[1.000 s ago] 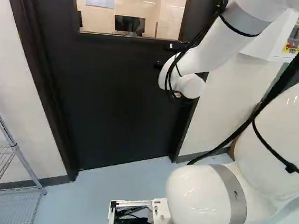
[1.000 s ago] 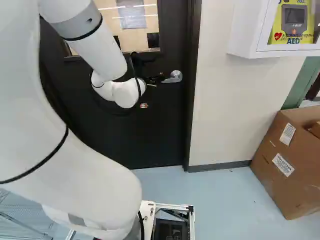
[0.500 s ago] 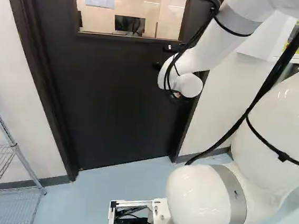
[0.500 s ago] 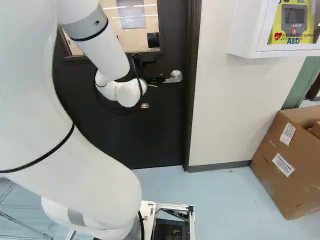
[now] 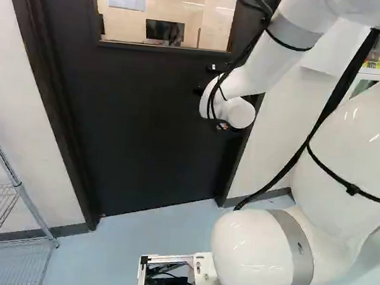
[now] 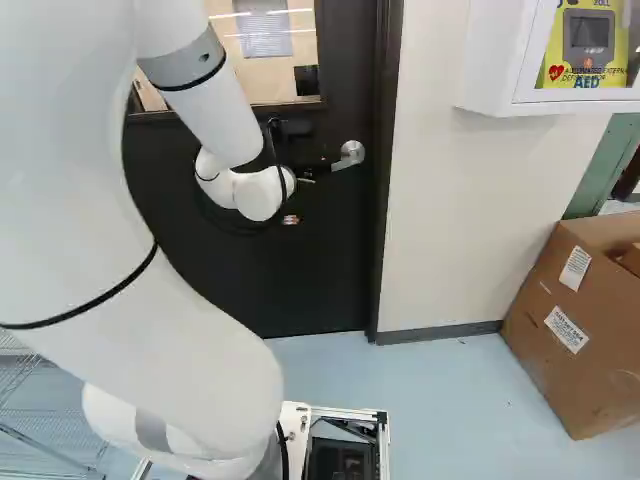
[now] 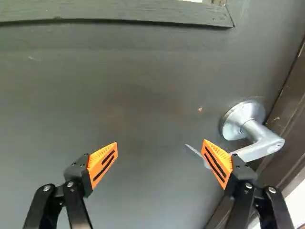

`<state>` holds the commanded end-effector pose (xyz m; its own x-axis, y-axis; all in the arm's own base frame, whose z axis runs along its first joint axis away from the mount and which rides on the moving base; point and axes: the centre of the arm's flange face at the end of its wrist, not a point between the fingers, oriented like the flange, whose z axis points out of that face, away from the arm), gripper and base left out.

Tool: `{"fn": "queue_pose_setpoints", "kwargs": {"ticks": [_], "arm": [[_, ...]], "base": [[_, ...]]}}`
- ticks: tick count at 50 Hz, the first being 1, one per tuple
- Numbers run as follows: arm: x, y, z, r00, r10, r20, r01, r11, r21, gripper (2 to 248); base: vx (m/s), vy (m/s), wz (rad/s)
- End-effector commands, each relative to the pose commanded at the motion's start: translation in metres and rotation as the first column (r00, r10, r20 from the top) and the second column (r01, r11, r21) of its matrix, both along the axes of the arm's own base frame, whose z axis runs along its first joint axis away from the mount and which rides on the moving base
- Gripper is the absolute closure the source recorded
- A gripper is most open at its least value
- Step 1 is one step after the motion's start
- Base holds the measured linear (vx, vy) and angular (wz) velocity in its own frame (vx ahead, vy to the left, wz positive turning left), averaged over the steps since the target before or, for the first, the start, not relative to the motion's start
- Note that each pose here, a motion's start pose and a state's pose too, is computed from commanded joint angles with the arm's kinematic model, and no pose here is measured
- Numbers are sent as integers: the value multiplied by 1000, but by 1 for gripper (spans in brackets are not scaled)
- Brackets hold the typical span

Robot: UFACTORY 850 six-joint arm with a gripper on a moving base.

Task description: Open the door and move inside

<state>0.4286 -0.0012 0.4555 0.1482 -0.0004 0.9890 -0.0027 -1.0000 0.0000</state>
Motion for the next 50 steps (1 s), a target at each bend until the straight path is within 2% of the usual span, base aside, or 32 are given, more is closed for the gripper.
{"fn": "queue_pose_setpoints", "kwargs": {"ticks": [23,35,50], "arm": [[2,0,-23,999,0,-54,0,1000,0,3],[1,0,-26,998,0,-61,0,1000,0,3],[-23,-3,-27,998,-8,-62,8,1000,0,3]], "base": [[0,0,0],[0,0,0],[0,0,0]]}}
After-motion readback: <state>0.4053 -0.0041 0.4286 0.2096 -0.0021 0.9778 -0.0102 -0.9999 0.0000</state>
